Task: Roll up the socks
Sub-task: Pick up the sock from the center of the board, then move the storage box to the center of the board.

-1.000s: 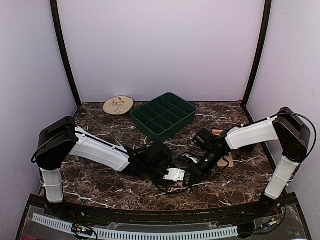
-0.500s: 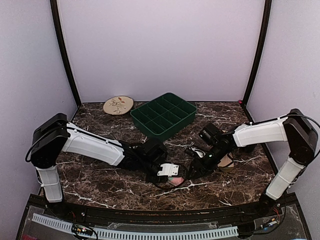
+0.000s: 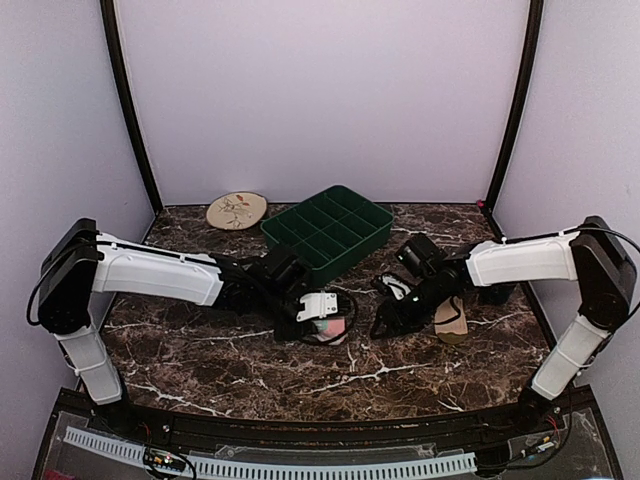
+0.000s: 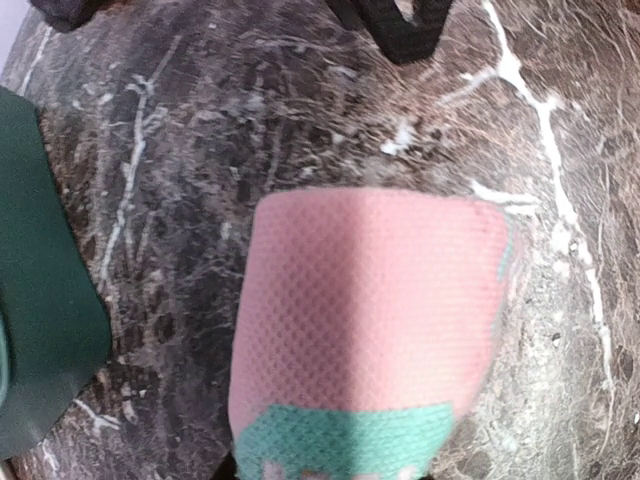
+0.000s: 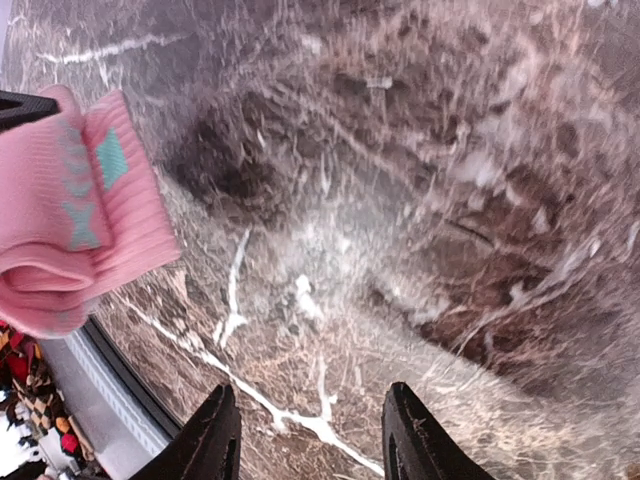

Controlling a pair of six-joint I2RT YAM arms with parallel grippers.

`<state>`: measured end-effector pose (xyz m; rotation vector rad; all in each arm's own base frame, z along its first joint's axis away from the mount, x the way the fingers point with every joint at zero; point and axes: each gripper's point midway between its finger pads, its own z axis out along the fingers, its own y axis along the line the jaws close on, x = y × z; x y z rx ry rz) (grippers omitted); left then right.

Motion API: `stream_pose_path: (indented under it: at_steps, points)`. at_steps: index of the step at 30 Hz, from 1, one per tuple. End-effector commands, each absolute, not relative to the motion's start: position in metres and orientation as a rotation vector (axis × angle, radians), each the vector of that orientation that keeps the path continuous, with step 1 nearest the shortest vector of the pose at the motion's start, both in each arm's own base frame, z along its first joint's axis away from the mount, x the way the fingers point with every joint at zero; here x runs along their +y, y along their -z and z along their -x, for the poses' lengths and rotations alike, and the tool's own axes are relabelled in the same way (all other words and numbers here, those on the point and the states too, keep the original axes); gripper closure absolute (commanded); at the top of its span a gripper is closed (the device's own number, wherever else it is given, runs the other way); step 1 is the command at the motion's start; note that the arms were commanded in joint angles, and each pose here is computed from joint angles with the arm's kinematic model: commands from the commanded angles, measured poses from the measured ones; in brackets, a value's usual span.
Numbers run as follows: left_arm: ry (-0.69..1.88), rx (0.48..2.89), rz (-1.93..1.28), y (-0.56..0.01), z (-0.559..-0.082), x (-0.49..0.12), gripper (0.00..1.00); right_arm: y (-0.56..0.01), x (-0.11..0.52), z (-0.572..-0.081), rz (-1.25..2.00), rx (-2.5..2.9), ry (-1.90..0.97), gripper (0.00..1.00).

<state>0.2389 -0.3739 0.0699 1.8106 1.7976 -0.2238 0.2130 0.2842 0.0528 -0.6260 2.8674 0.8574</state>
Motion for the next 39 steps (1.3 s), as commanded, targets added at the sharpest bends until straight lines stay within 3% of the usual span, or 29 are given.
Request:
stream_pose_path:
  at_steps: [1,13,20,30,39]
  points:
    - [0.188,1.793,-1.586,-0.136,-0.277,-0.371,1.00,-0.079,0.294,-0.242,0.585,2.745,-0.837,0.53]
    - [-0.150,1.875,-1.050,-0.231,-0.434,-0.311,1.00,-0.113,0.310,-0.276,0.542,2.595,-0.823,0.53]
    - [-0.200,1.915,-0.869,-0.224,-0.508,-0.274,1.00,-0.124,0.339,-0.313,0.562,2.545,-0.733,0.53]
    - [-0.151,2.022,-0.619,-0.183,-0.539,-0.234,1.00,-0.128,0.402,-0.416,0.558,2.414,-0.502,0.53]
    - [-0.069,2.037,-0.591,-0.180,-0.534,-0.231,1.00,-0.102,0.416,-0.449,0.570,2.492,-0.347,0.52]
